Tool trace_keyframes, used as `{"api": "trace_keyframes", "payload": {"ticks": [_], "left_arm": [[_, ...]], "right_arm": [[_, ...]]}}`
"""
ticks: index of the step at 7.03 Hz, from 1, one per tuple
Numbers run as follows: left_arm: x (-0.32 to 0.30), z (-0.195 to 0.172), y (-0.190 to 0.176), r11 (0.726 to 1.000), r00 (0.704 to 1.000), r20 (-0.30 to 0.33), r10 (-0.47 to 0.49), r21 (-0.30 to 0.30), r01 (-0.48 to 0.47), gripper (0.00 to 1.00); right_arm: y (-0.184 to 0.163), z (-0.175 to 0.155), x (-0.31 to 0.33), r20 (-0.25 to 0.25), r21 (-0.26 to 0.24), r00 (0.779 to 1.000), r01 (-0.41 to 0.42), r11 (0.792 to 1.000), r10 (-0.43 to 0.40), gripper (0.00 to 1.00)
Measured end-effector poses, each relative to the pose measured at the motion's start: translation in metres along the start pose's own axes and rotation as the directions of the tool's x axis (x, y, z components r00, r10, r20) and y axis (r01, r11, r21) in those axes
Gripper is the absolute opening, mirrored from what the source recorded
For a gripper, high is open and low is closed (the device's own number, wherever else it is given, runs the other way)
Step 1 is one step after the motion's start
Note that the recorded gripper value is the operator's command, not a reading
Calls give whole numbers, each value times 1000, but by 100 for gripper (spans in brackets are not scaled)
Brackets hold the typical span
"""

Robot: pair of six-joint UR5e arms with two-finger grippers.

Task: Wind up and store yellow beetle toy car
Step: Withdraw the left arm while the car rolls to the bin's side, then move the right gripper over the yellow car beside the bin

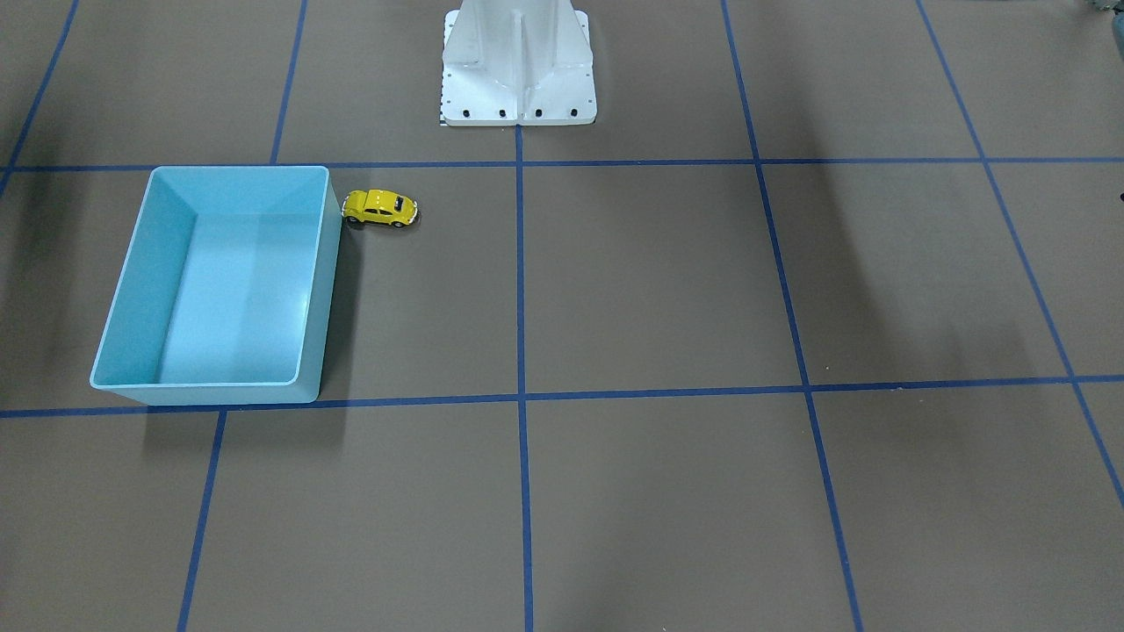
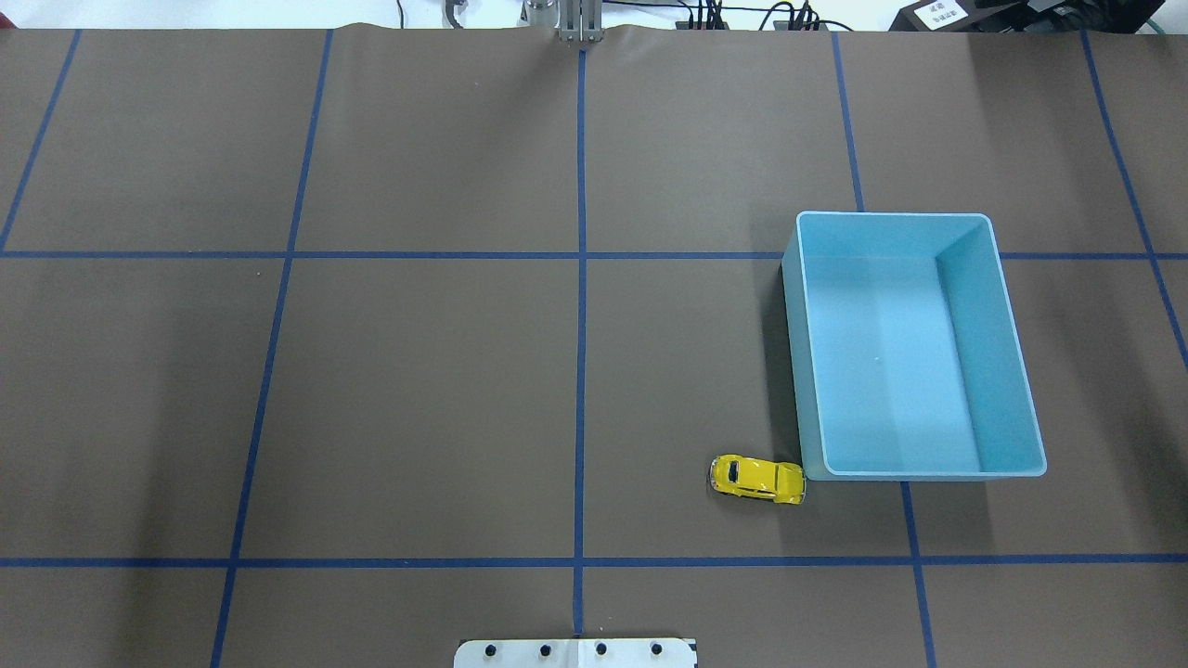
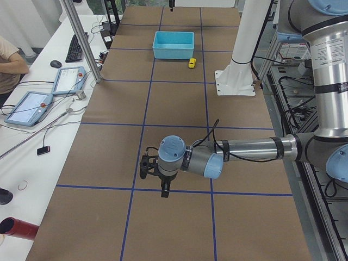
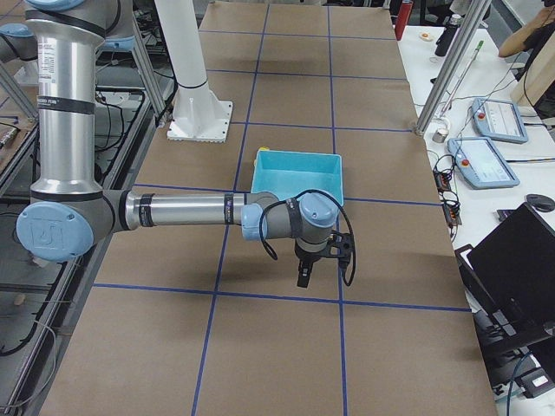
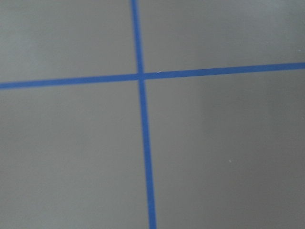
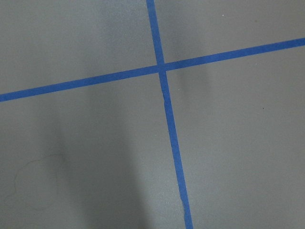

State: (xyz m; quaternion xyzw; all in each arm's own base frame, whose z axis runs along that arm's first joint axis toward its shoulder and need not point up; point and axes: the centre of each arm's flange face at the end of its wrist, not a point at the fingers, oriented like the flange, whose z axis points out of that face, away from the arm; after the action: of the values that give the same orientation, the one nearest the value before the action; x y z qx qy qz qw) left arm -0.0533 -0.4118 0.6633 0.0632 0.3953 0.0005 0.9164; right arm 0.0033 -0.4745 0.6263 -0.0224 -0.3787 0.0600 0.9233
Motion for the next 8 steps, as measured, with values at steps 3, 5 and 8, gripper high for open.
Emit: {"api": "trace_keyframes", "payload": {"ticks": [3,5,8], "left_arm": [[-20,-13,-27,997,998,33,57,-56,-55,100],[-20,-17,-40,998,998,64,29,-53,-26,100],[-3,-27,-51,997,997,1,-74,-19,74,100]], "right_arm": [[25,-26,-64,22,81,985,170,982,-172,100],[55,-35,-160,37,93,928,365,926,-370,100],[88,-77,-285,87,135,820,553,822,-566,100]]}}
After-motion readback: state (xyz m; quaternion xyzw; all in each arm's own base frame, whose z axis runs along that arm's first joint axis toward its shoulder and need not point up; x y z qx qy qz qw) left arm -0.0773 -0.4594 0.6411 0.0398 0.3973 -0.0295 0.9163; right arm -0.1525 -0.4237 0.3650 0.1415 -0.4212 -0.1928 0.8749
